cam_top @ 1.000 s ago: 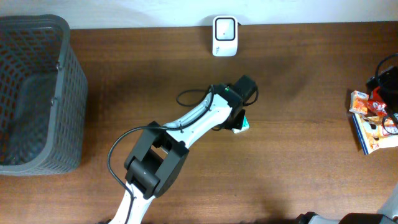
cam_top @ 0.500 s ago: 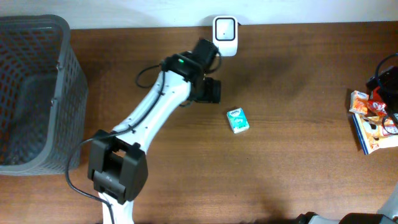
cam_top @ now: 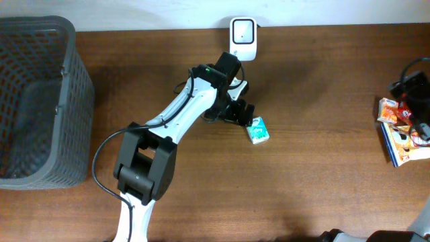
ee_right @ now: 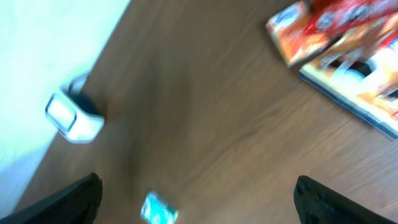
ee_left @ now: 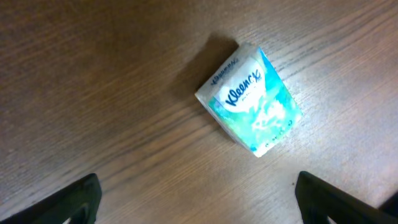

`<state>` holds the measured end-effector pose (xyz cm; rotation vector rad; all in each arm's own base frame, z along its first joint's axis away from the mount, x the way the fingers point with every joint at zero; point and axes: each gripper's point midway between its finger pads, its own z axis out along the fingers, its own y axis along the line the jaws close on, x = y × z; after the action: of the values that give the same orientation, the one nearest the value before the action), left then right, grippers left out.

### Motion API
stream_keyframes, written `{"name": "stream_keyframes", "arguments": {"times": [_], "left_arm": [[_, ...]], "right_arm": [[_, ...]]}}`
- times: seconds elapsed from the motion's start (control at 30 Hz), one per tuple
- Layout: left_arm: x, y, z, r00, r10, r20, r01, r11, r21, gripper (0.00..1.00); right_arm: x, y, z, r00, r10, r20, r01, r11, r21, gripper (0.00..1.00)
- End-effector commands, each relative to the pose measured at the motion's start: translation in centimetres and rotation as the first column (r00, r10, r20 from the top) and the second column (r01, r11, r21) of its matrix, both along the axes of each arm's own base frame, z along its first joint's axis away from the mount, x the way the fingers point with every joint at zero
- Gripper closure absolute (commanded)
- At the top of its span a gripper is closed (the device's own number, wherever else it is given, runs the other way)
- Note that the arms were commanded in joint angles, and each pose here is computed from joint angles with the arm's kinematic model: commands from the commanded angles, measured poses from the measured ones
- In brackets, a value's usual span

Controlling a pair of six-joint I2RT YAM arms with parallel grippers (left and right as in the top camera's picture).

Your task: Scan the item barcode

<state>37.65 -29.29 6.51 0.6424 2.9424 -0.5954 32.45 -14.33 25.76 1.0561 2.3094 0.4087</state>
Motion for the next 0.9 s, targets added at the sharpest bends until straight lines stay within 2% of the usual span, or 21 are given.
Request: {"name": "stream_keyframes", "arguments": {"times": [0.0,0.07,0.17,0.23,0.33,0.43,0.47,0.73,0.87], "left_arm": [[1.4,1.4,-0.1,0.996,0.080,0.024,-0.081,0.996,0.045,0.11],[2.2,3.1,-0.5,0.982,0.182,0.041,-0.186,0.976,0.114,0.16],[3.1,5.1,-0.8,0.964,0.253,0.085,-0.265,0.945,0.190,0.17],[3.1,6.4,-1.0,0.960,0.259,0.108,-0.279,0.927,0.253,0.14],[3.0,7.1,-1.1,0.959,0.260,0.115,-0.283,0.915,0.288,0.14],[2.8,7.4,-1.1,0.959,0.263,0.107,-0.283,0.912,0.296,0.14],[2.7,7.6,-1.2,0.959,0.264,0.102,-0.282,0.911,0.302,0.13],[2.4,7.8,-1.2,0.960,0.263,0.094,-0.280,0.909,0.310,0.11],[2.5,7.7,-1.2,0.960,0.264,0.095,-0.280,0.909,0.309,0.09]], "right_arm": [[0.3,5.8,-3.7,0.972,0.230,-0.053,-0.227,0.972,0.066,0.02],[0.5,8.7,-6.4,0.947,0.309,-0.084,-0.301,0.949,0.093,0.01],[1.4,13.2,-10.1,0.896,0.437,-0.077,-0.431,0.898,0.087,0.00],[2.5,16.0,-11.6,0.892,0.448,-0.051,-0.441,0.891,0.110,0.14],[3.5,18.5,-12.8,0.870,0.493,-0.025,-0.490,0.868,0.083,0.22],[4.0,19.9,-15.7,0.854,0.512,-0.097,-0.513,0.858,0.011,0.27],[3.8,20.6,-17.0,0.839,0.527,-0.135,-0.530,0.848,0.014,0.33],[3.1,23.0,-23.4,0.772,0.581,-0.257,-0.576,0.811,0.105,0.34],[2.3,24.3,-25.1,0.738,0.621,-0.264,-0.589,0.784,0.197,0.35]]}}
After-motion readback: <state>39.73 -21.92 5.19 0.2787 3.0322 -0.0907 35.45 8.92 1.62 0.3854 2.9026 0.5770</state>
